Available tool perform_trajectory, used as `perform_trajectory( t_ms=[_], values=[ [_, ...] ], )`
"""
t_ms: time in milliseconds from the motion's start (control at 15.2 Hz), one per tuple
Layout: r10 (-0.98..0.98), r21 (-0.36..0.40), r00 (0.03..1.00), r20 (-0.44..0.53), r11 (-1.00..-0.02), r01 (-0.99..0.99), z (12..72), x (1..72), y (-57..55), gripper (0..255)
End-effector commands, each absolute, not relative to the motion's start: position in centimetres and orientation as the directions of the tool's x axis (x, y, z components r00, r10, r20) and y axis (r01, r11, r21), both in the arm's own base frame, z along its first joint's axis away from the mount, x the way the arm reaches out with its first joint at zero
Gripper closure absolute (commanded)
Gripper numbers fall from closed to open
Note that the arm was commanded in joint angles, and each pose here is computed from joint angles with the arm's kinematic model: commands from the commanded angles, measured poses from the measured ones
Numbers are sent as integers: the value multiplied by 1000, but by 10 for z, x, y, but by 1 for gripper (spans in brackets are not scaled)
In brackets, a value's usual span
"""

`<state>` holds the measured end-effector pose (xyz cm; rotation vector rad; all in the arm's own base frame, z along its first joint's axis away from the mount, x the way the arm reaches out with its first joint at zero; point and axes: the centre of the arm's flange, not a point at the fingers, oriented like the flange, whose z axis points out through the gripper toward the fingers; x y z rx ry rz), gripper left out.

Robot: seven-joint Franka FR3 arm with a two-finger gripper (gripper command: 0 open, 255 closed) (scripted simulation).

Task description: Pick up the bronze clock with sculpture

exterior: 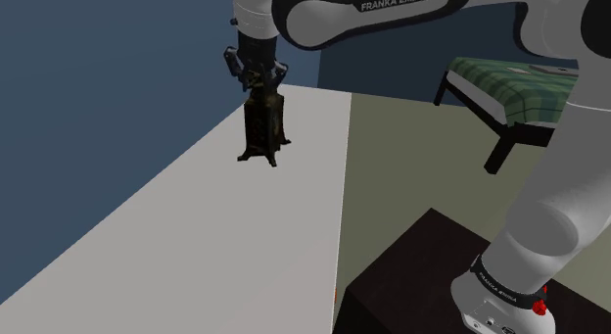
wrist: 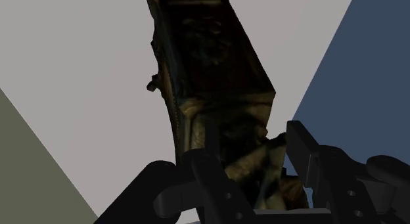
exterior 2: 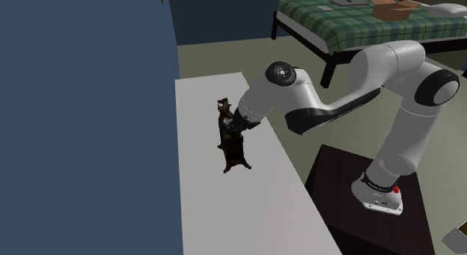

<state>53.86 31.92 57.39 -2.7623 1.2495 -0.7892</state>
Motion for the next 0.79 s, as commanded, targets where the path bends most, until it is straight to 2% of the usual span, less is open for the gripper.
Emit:
perform_trajectory(
  t_ms=[0, 726],
  values=[
    [-705, -211, 555, 442, -682, -700, 586, 538, 319, 255],
    [-705, -211, 555, 442, -682, -700, 634, 538, 319, 255]
  ],
)
